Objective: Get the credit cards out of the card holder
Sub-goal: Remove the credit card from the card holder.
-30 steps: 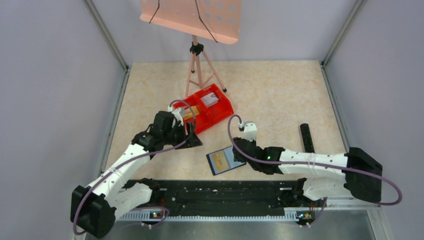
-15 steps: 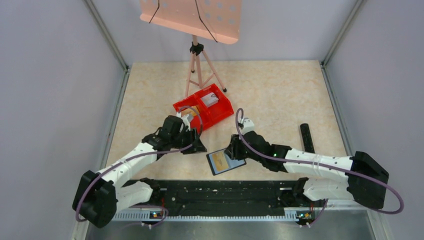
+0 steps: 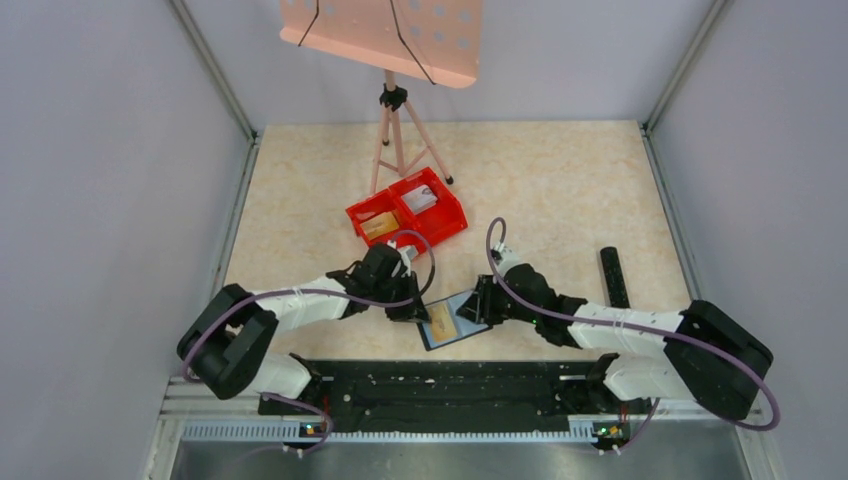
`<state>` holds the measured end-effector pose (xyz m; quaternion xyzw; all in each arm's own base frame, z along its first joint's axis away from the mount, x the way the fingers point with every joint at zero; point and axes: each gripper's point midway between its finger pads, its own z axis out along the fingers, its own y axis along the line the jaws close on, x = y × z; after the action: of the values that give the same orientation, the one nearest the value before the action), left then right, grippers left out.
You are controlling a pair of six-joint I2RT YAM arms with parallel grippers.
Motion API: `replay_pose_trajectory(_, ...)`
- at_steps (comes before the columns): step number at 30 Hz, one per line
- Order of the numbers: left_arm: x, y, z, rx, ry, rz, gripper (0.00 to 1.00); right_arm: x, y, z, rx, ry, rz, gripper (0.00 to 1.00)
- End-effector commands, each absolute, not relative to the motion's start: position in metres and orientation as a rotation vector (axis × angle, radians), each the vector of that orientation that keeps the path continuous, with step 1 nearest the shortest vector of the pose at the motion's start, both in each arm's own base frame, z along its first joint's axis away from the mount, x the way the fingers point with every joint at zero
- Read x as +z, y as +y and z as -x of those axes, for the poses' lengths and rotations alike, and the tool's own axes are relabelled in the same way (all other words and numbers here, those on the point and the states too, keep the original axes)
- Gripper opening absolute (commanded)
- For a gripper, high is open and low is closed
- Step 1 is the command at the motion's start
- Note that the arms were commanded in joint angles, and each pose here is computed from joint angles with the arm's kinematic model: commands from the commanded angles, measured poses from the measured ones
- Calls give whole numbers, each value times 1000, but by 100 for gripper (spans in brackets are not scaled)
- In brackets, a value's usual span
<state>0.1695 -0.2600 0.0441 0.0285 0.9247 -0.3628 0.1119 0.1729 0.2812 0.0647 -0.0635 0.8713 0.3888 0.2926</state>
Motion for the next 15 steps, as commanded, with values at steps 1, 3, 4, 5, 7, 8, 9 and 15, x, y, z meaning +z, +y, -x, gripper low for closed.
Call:
replay_pose_trajectory(1, 44, -272, -179, -1085, 2668, -107, 7, 74, 294, -175, 1170, 2263, 181, 32)
replay_pose_trajectory(3, 39, -272, -177, -1072, 2682, -108, 5, 72, 296, -175, 1182, 2267, 188, 32)
replay_pose_trajectory(4, 38, -272, -176, -1070, 2687, -110, 3, 70, 297, -174, 1187, 2272, 195, 32)
replay_pose_trajectory(5, 37, -272, -176, -1067, 2688, -109, 2, 69, 298, -174, 1192, 2276, 197, 32)
replay_pose_trajectory(7, 35, -271, -175, -1056, 2693, -110, 1, 65, 298, -174, 1193, 2284, 197, 31)
replay_pose_trajectory(8, 35, -271, -175, -1051, 2695, -109, 1, 63, 298, -174, 1196, 2286, 198, 31)
replay_pose_trajectory(9, 33, -270, -174, -1046, 2700, -108, 1, 63, 298, -174, 1201, 2286, 193, 31)
replay_pose_trajectory(15, 30, -268, -170, -1017, 2724, -106, 0, 57, 296, -176, 1189, 2291, 179, 30)
